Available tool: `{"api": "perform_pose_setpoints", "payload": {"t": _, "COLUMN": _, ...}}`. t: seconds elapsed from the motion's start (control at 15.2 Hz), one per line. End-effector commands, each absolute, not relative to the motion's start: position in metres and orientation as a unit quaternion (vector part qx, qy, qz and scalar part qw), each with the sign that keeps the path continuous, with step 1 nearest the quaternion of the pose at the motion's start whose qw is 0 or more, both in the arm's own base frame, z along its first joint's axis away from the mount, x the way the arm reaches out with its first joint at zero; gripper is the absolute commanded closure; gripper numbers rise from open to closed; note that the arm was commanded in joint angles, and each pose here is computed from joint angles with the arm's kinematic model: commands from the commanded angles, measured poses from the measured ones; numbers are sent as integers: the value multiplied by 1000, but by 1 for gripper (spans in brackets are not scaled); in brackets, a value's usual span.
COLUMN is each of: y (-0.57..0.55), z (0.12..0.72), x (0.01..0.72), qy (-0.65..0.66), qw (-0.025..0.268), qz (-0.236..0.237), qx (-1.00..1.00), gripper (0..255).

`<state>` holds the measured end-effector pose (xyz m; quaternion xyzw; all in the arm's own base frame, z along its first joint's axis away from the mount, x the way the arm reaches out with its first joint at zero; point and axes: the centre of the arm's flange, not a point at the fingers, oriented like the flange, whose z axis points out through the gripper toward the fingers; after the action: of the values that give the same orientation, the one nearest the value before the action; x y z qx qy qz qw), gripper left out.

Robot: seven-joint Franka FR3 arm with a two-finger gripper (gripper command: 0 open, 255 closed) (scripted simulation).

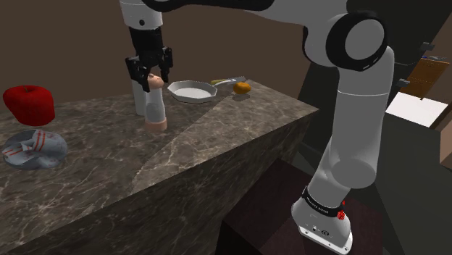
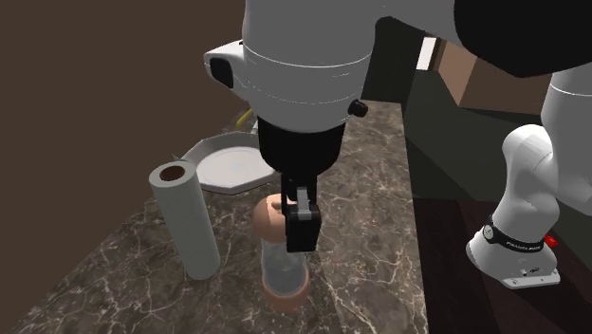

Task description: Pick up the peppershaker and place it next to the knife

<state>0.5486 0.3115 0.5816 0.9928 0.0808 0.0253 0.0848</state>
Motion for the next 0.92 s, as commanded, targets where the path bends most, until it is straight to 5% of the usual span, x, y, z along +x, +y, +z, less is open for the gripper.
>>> {"api": "perform_pose_setpoints", "payload": {"t": 0.0, "y": 312, "z": 592, "x": 548, "qy": 81, "qw": 85, "qz": 25, "qx": 993, "gripper": 255}}
{"api": "perform_pose_setpoints", "payload": {"t": 0.86, "y": 312, "z": 661, "x": 548, "qy": 81, "qw": 85, "qz": 25, "qx": 993, "gripper": 255}}
